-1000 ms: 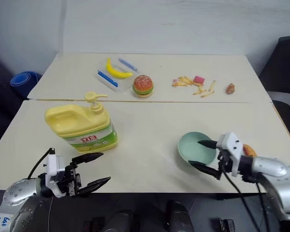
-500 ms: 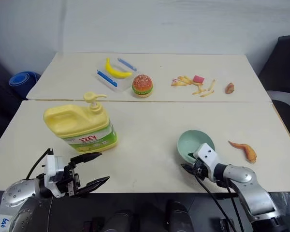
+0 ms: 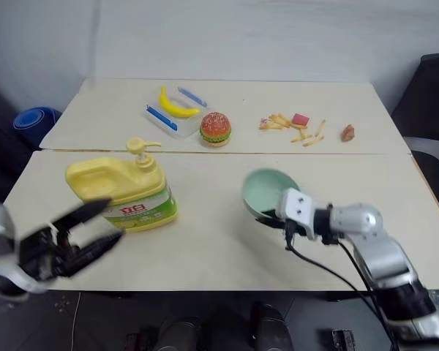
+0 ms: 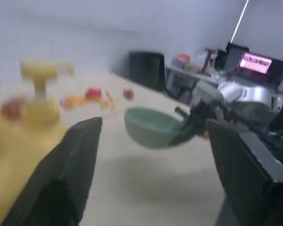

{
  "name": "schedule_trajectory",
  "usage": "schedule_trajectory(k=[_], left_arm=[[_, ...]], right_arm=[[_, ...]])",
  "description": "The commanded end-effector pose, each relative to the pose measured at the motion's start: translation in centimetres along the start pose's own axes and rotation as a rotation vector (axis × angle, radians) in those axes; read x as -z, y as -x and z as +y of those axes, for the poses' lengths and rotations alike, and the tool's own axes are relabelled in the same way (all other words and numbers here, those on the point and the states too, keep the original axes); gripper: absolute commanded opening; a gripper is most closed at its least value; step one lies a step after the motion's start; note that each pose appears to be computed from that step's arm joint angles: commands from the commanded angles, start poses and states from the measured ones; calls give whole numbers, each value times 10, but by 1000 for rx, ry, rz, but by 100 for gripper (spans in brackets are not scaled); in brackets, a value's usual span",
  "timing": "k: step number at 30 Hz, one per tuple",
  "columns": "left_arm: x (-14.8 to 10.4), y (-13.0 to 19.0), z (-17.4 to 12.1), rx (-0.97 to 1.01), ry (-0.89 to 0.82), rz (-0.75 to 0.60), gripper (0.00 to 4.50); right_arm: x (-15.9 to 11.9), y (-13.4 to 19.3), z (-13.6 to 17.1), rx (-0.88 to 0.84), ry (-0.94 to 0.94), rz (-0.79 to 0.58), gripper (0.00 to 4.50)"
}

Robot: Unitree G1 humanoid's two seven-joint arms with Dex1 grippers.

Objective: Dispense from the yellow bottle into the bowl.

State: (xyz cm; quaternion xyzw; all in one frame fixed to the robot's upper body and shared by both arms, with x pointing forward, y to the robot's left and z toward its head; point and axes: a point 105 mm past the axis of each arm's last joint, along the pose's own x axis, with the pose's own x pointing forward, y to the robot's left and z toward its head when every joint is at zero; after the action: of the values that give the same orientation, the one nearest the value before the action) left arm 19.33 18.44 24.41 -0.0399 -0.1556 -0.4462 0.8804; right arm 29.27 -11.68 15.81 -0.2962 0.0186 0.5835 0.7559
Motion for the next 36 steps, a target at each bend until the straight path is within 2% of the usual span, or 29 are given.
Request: schedule_trajectory(k=[1, 4, 5, 9, 12, 20, 26, 36], left_arm=[[-42, -14, 30, -110, -130, -128, 258], [-58, -35, 58, -119, -170, -128, 164], [-55, -40, 63, -117, -178, -94, 119], [-39, -65, 82, -103, -218, 6, 4], [-32, -72, 86, -91, -217, 33, 4], [-16, -83, 70, -3, -173, 77, 4], [0, -82, 75, -23, -169, 177, 4], [33, -83, 75, -62, -8, 346, 4]], right_arm=[[-32, -13, -8, -118, 60, -36, 0], [-54, -36, -27, -193, 109, 33, 0], [-58, -41, -32, -194, 103, 45, 0], [-78, -62, -44, -203, 124, 46, 0], [-90, -73, -46, -209, 144, 44, 0], [-112, -84, -53, -188, 176, 28, 0], [-120, -79, -46, -220, 183, 19, 0], [-121, -80, -40, -233, 191, 23, 0]])
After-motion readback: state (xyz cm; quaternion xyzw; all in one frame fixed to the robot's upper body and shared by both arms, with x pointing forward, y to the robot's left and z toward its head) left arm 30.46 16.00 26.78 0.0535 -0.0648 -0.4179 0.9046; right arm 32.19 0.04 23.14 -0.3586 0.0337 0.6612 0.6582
